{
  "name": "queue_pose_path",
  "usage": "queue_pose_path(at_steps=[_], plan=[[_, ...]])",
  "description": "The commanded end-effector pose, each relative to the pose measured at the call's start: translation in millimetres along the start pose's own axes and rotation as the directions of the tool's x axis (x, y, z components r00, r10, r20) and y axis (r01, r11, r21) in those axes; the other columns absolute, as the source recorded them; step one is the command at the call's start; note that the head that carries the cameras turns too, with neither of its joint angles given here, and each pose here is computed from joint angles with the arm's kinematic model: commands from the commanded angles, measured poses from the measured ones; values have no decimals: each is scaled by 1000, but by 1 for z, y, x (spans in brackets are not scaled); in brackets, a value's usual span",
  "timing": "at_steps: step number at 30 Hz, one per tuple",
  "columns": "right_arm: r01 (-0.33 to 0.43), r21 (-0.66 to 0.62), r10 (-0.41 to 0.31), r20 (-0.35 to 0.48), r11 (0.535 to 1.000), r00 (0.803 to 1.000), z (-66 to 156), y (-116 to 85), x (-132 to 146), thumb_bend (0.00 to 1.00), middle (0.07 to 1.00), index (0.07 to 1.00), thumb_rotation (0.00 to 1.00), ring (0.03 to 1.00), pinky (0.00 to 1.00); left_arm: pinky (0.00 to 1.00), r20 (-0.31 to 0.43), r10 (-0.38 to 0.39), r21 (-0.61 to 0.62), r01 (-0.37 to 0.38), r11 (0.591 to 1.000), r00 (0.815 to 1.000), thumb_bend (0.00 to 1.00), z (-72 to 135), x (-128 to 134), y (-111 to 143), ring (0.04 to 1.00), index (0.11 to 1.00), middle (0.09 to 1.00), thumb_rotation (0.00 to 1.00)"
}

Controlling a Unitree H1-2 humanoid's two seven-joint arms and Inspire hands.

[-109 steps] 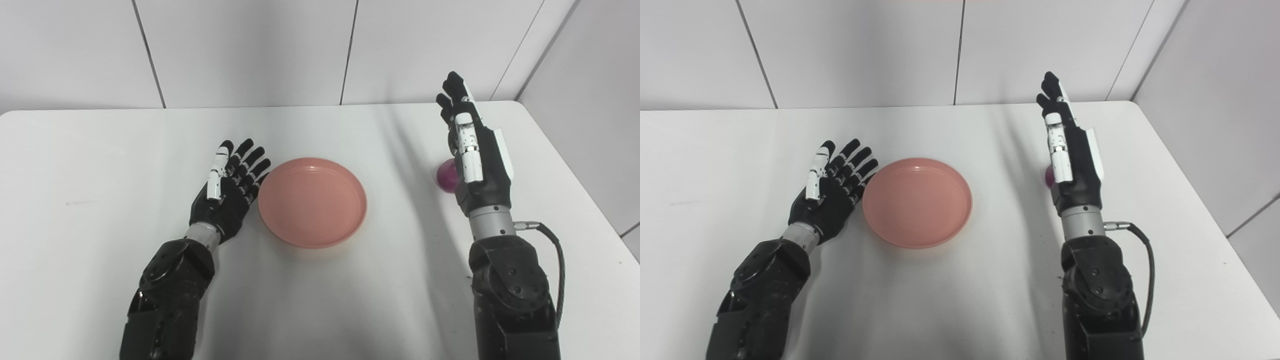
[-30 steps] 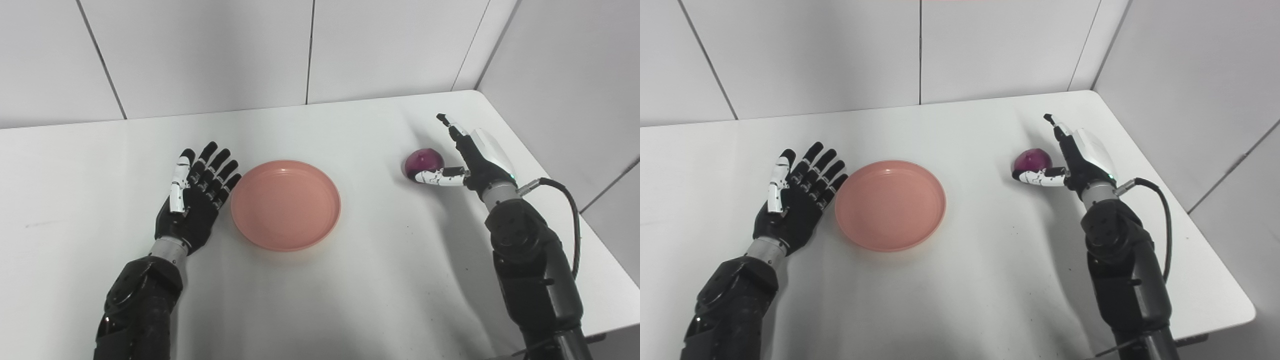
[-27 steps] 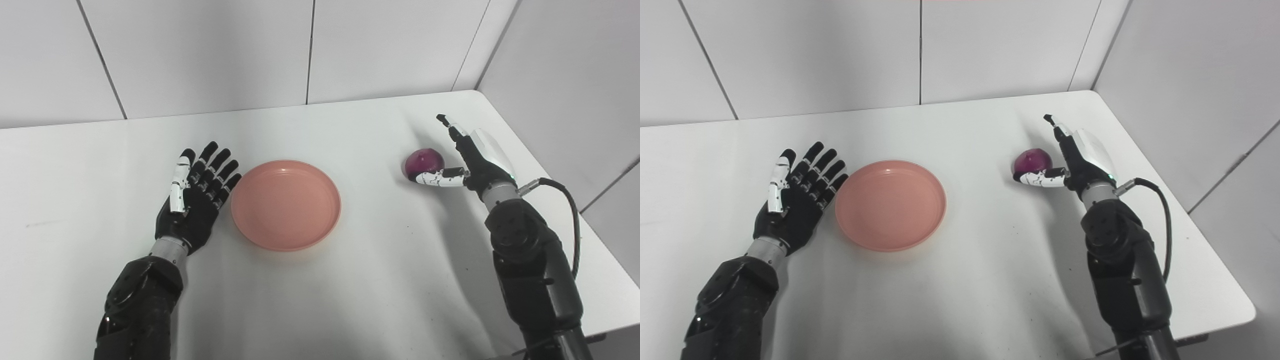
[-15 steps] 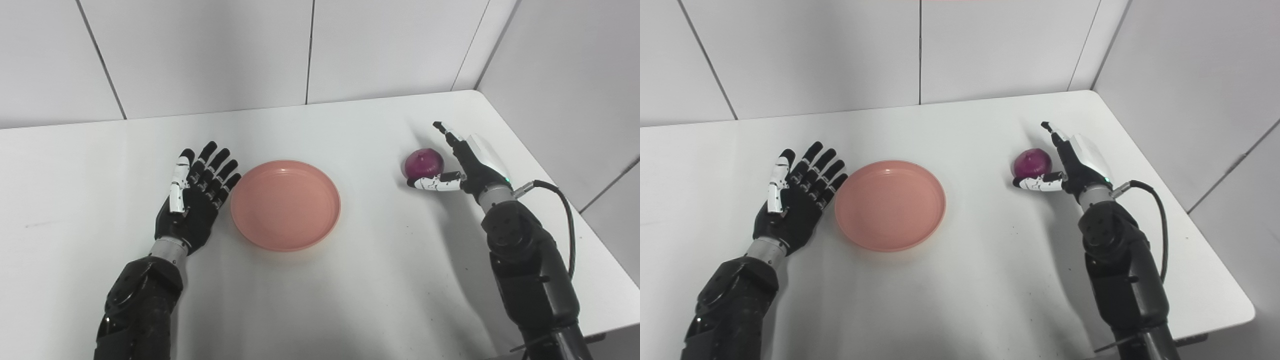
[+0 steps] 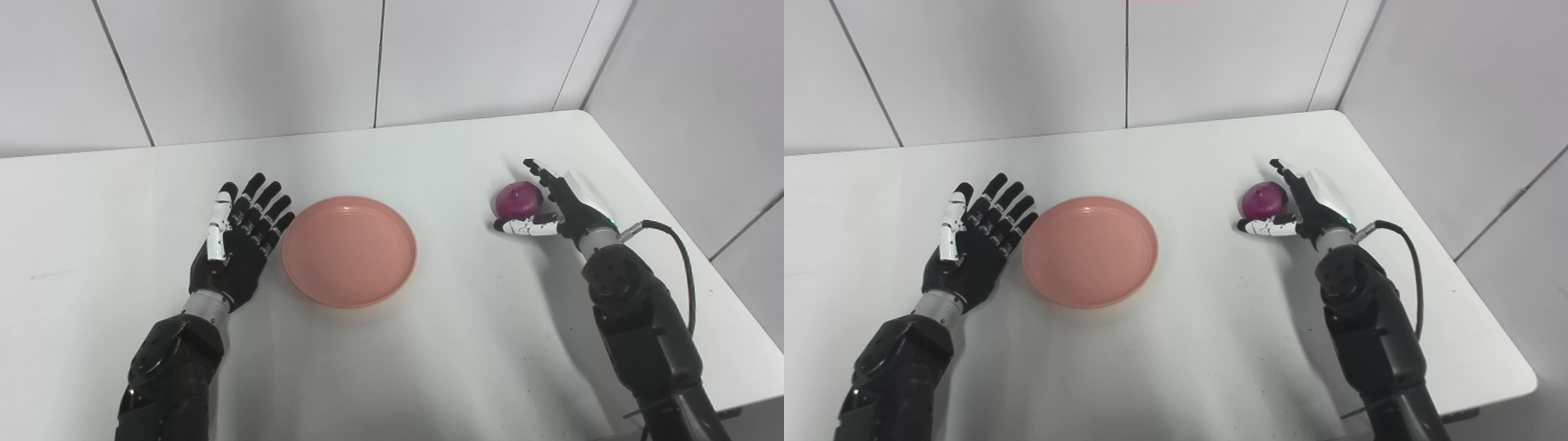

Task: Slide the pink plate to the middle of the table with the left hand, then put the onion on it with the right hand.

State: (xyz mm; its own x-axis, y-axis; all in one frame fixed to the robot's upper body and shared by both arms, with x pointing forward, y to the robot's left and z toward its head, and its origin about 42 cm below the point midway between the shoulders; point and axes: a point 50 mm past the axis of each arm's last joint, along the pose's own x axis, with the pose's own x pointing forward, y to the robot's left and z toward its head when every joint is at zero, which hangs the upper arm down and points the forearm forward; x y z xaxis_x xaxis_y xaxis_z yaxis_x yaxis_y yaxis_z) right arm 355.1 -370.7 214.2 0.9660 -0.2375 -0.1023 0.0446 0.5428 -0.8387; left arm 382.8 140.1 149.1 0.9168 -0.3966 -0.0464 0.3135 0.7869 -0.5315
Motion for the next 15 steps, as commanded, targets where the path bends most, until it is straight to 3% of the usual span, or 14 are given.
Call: queue_pose_path(at_steps=[1, 15], plan=[[75, -25, -73, 54, 997, 996, 10, -24, 6, 1000, 917, 931, 303, 895, 814, 941, -50, 45, 9, -45, 999, 998, 447, -10, -6, 8, 947, 949, 958, 1000], [57, -4, -57, 38, 998, 998, 9, -21, 9, 1000, 898, 900, 308, 857, 753, 940, -51, 48, 7, -48, 999, 998, 447, -9, -6, 7, 946, 945, 956, 1000]])
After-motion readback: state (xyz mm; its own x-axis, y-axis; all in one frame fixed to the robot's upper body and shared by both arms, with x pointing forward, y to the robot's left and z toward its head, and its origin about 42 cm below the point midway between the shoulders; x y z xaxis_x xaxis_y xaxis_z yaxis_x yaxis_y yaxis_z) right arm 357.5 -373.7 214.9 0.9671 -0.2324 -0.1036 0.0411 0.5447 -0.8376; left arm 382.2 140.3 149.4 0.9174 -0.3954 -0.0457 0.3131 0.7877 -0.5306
